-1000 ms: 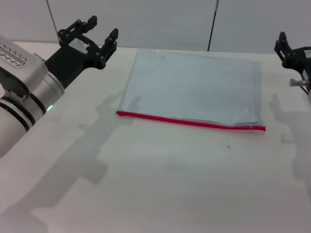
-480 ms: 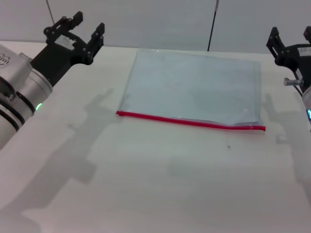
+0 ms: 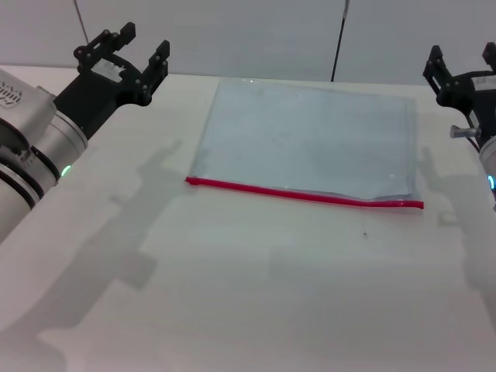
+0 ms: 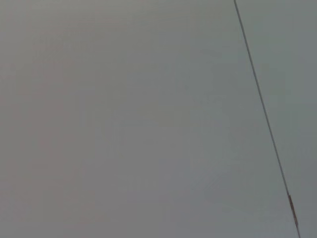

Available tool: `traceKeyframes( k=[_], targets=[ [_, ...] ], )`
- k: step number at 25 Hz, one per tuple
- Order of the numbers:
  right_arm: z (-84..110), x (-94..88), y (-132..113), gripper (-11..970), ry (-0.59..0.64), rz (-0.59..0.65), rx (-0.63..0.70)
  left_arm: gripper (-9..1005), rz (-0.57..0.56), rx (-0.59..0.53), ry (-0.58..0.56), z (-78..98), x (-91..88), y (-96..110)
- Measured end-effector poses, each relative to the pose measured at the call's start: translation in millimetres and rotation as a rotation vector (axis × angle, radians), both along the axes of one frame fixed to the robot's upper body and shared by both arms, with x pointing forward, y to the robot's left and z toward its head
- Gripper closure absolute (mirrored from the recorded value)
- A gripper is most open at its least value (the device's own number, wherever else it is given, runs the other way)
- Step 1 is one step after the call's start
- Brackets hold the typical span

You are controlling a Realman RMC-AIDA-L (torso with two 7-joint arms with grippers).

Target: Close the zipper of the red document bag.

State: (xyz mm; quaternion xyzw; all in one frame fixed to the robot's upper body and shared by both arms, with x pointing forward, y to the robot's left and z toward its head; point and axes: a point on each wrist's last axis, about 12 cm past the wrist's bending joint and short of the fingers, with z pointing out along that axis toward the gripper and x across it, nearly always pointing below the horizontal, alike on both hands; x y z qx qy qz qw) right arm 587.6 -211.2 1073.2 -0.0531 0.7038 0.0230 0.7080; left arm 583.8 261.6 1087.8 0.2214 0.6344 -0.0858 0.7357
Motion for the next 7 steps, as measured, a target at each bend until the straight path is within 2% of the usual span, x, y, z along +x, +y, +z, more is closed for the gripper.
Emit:
traceKeyframes(
  k=[7],
  targets=[
    [-1.3, 2.0, 0.2, 143, 0.013, 0.003, 0.005, 443, -0.010, 0.005, -0.004, 0.9, 2.1, -3.6]
  ],
)
